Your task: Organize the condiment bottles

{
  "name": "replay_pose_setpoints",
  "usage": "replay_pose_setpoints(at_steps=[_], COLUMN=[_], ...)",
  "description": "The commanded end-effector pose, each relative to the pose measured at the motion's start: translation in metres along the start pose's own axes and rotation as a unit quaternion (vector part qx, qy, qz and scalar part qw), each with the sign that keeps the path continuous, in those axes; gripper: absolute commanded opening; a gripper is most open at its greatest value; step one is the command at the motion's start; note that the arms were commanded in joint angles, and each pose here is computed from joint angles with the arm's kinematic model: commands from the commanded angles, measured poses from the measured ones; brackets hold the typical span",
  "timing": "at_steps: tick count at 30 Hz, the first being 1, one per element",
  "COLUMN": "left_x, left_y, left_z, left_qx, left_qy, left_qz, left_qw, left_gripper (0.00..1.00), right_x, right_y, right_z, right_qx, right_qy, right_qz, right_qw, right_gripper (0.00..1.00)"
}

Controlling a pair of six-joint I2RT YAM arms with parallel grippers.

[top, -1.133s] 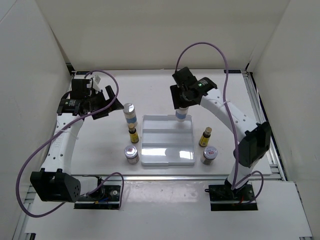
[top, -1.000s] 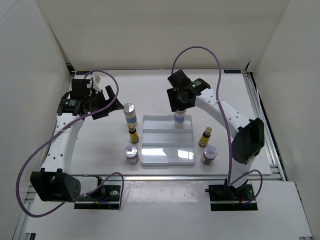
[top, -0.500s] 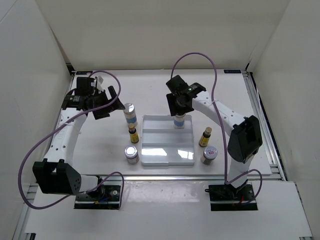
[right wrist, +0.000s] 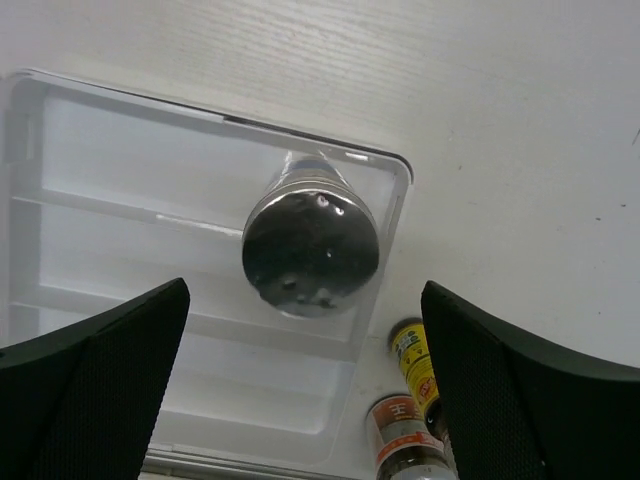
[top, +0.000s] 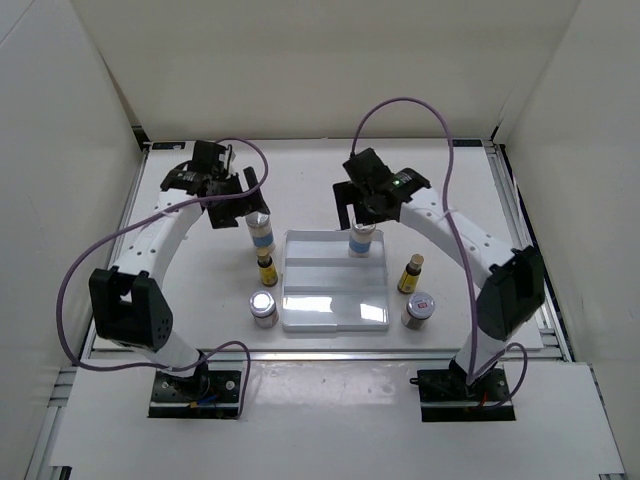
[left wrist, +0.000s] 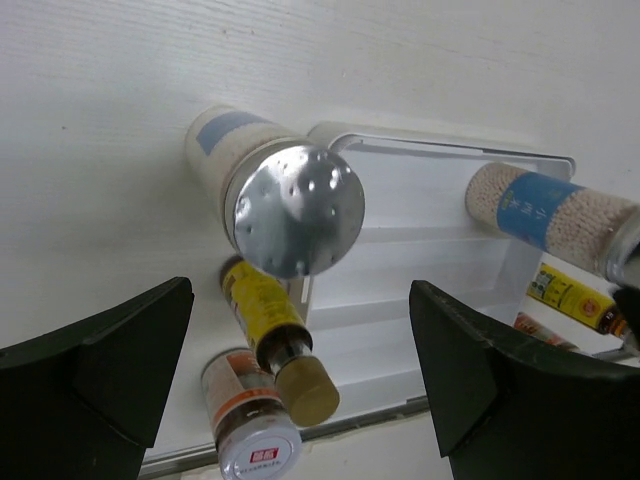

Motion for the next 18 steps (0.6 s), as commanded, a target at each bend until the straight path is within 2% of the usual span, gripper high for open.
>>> replay_pose_setpoints(at_steps=[1, 9, 13, 14, 17, 18], left_x=[0.006, 0.037, 0.043, 0.046, 0.046, 0.044], left_y=[-0.018, -0.024, -0.028, -0.027, -0.025, -0.028], left_z=[-0.009, -0.007, -0.013, -0.011, -0.018, -0.018], left_qx=[0.012, 0.021, 0.03, 0.029, 0.037, 0.038], left_qy=[-0.013, -0.05, -0.048, -0.051, -0.049, -0.052], left_qz=[-0.033, -0.023, -0.021, -0.018, -0.021, -0.029], left_qw=[0.999, 0.998, 0.998, 0.998, 0.998, 0.998], left_gripper=[1.0, 1.0, 0.9, 0.83, 0.72, 0.64], right_x=[-0.05, -0.091, -0.105, -0.101, -0.104, -0.105], right_y=[-0.012, 0.002, 0.009, 0.014, 0.021, 0.024], right_z=[-0.008, -0.021, -0.026, -0.026, -0.03, -0.03], right_qx=[0.016, 0.018, 0.018, 0.016, 0.014, 0.014], right_qy=[-0.015, -0.028, -0.029, -0.028, -0.021, -0.021], right_qz=[-0.067, -0.109, -0.124, -0.117, -0.11, -0.109], right_qw=[0.998, 0.994, 0.992, 0.993, 0.994, 0.994], right_gripper=[1.0, 1.0, 1.0, 1.0, 1.0, 1.0])
Point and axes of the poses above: each gripper's point midway between its finger pads, its own x axis out along the fingers, its own z axis along the line the jaws close on, y = z × x, the point moved 4 cm from there along -x, back along the fingers, and after that the axes turned 10 degrees about -x, right-handed, at the moved point
